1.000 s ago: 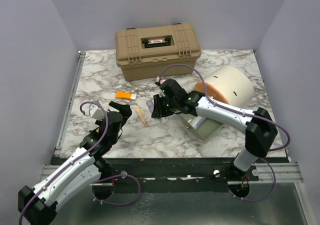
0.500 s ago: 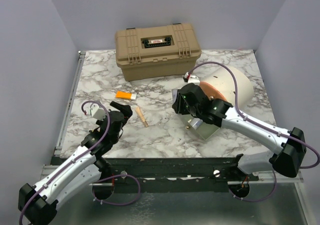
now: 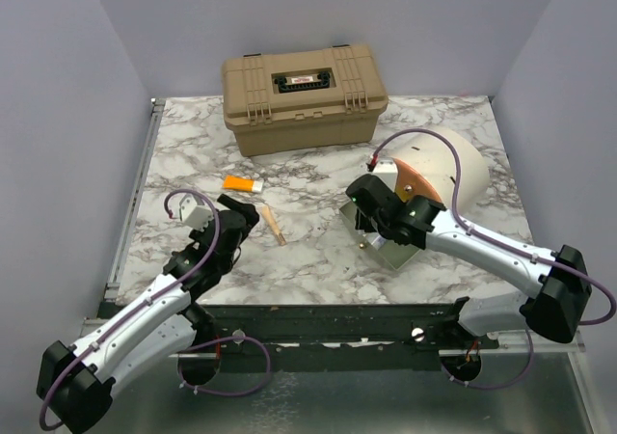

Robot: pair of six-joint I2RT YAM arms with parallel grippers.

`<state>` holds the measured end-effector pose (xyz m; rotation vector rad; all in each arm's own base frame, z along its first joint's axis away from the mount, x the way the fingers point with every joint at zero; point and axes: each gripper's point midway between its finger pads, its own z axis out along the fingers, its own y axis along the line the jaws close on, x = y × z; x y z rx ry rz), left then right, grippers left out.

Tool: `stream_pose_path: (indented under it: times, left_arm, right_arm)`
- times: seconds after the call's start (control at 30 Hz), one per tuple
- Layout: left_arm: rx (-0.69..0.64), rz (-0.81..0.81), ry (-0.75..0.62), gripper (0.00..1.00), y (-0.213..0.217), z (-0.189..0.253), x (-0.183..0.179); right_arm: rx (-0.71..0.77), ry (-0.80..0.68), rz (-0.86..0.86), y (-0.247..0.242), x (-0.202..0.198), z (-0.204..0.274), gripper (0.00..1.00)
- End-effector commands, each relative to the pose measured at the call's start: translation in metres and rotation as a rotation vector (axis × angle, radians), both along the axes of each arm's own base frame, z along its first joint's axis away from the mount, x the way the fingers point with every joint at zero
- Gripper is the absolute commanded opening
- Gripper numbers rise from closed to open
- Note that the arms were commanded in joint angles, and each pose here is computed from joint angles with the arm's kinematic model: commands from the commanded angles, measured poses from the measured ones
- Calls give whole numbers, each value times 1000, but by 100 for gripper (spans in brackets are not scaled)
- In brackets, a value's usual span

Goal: Organize the makeup
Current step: Place the makeup in the drawer.

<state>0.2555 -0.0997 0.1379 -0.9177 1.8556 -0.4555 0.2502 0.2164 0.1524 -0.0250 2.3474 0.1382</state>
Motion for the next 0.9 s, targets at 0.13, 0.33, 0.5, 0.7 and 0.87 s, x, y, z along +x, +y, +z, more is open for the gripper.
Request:
stream_pose_path:
  times: [0.13,0.33,0.5,0.7,0.87]
  left_arm:
    - [-24,-26,-18,88,-11,16,10]
    - [-49,-39,-12,88,-15,15,8]
    - [-103,-23,-26,88,-14,15,4]
    - [-92,-22,-34,88,-11,16,3]
    - [-126,-18,-23,88,-17,13,6]
  right_arm:
    - [-28,-79,-100,-23,4,17,18]
    - [-19,-52,-83,-22,-1,13,19]
    - [-45,-42,-113,-30,-3,13,19]
    - [-78,-2,-109,-32,-3,0,20]
    - [-112,27,-128,-32,2,-17,21]
